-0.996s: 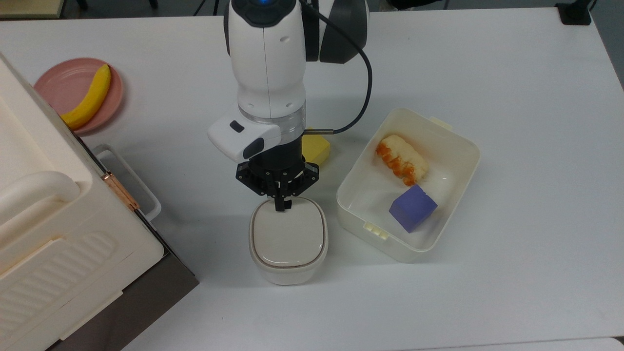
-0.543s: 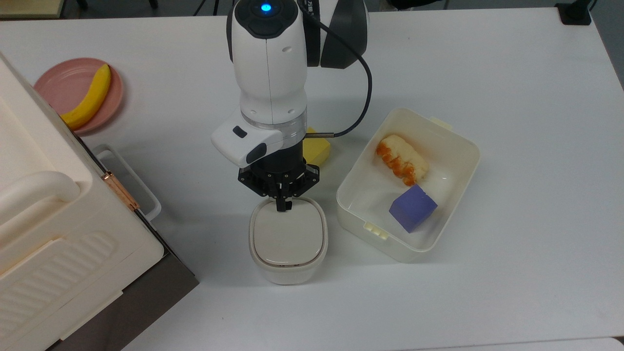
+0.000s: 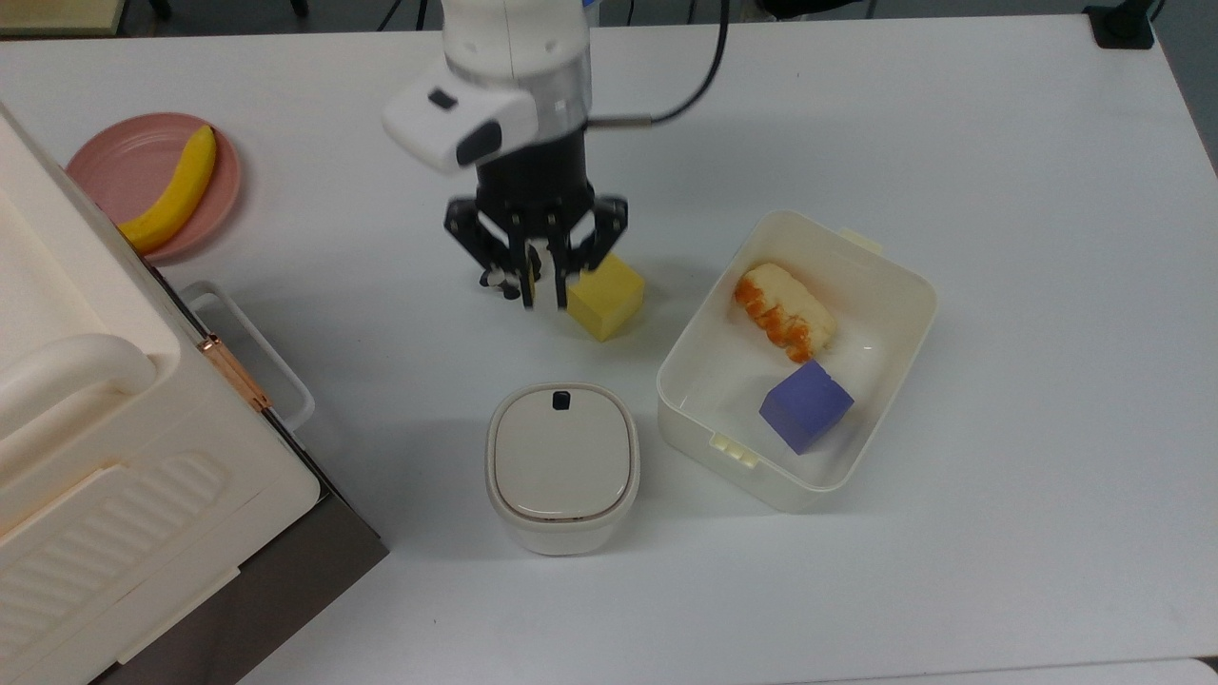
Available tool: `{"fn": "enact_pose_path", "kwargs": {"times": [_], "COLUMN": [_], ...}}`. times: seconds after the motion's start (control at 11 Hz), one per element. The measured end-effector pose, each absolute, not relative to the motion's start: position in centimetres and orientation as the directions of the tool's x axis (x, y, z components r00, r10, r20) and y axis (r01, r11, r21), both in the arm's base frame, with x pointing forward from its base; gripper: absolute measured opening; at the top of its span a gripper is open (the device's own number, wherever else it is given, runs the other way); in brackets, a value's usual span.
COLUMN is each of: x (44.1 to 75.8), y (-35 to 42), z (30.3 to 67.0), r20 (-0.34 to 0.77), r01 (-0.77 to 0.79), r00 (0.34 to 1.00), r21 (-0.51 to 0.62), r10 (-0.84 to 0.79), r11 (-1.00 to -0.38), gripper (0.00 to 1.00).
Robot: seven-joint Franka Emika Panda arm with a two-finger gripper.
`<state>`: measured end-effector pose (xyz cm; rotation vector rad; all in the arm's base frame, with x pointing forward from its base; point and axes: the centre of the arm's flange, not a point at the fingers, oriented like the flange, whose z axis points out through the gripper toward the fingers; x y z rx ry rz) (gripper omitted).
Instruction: Close the trash can
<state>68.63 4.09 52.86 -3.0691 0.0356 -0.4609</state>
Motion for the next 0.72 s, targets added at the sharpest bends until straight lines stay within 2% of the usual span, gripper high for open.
{"fn": "enact_pose_path", "kwargs": {"times": [0.18, 0.45, 0.72], "x": [65.0, 61.9, 61.7], "y": [3.4, 2.6, 2.5], "z": [53.3, 53.4, 53.5], "r20": [0.163, -0.001, -0.011], "r01": [-0.016, 0.025, 0.028], "r00": [0.986, 1.0, 1.0], "r21": [-0.033, 0.031, 0.033], "r10": [-0.021, 0.025, 0.028], "r11": [-0.999, -0.999, -0.999], "gripper": [0.57, 1.0, 1.0]}}
